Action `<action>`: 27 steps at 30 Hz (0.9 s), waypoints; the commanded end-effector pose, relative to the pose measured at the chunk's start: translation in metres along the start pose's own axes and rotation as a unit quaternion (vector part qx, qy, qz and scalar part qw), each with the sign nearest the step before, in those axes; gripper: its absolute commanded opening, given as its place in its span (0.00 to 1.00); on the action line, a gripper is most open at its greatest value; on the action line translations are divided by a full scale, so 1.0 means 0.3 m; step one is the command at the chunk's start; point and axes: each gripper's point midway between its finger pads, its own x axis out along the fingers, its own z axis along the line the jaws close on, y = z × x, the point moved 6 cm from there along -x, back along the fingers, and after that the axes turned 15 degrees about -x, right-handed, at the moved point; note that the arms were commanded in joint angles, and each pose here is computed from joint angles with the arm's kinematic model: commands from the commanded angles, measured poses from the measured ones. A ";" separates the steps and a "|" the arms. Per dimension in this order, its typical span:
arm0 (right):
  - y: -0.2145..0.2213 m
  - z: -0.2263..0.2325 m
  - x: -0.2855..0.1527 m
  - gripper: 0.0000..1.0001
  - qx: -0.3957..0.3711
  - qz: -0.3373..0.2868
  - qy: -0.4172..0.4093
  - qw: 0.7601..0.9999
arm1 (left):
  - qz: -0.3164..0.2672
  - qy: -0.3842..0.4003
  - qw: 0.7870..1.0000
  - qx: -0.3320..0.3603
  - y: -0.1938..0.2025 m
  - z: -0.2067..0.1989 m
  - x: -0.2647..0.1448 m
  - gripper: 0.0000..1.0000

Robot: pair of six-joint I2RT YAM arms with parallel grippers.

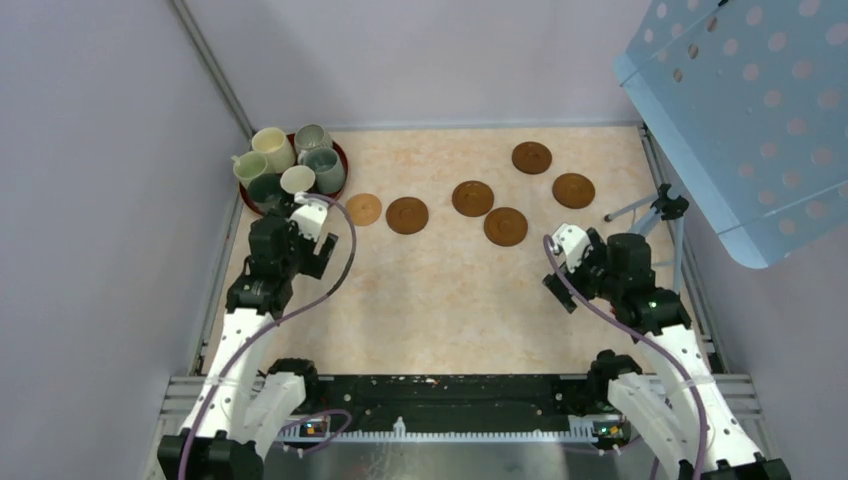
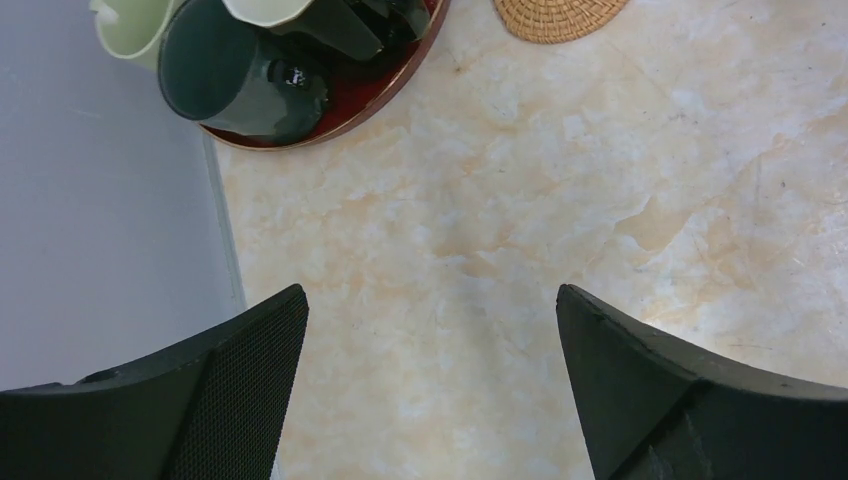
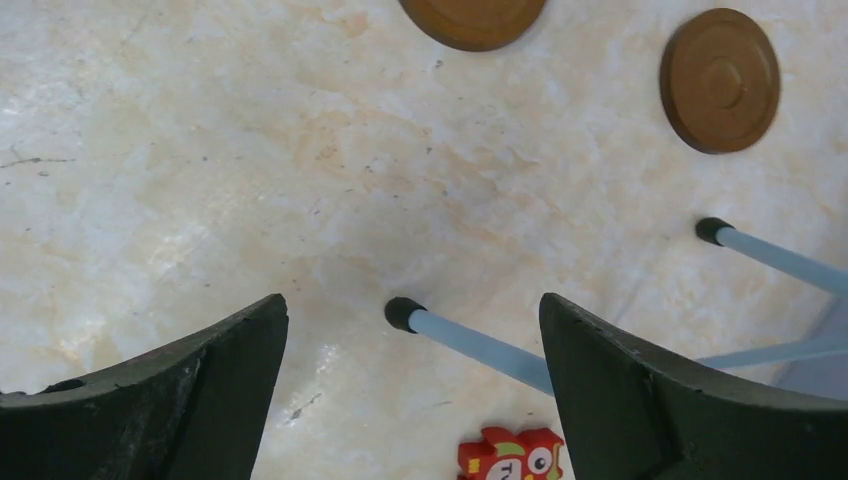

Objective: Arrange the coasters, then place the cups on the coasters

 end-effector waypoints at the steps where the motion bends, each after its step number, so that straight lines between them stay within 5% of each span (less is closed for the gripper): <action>1: -0.078 0.003 0.028 0.95 0.007 -0.026 -0.017 0.999 | -0.012 0.020 1.000 -0.003 -0.056 -0.008 0.053 0.99; 11: -0.205 0.009 0.168 0.95 -0.037 -0.031 -0.031 0.998 | 0.013 0.172 0.985 0.004 -0.142 -0.111 0.180 0.99; 21: -0.436 -0.132 0.342 0.94 0.051 -0.070 -0.025 0.996 | 0.006 0.253 0.967 0.000 -0.256 -0.224 0.411 0.98; 27: -0.546 -0.167 0.498 0.89 0.099 -0.075 -0.045 0.991 | 0.031 0.263 0.964 -0.018 -0.272 -0.265 0.575 0.85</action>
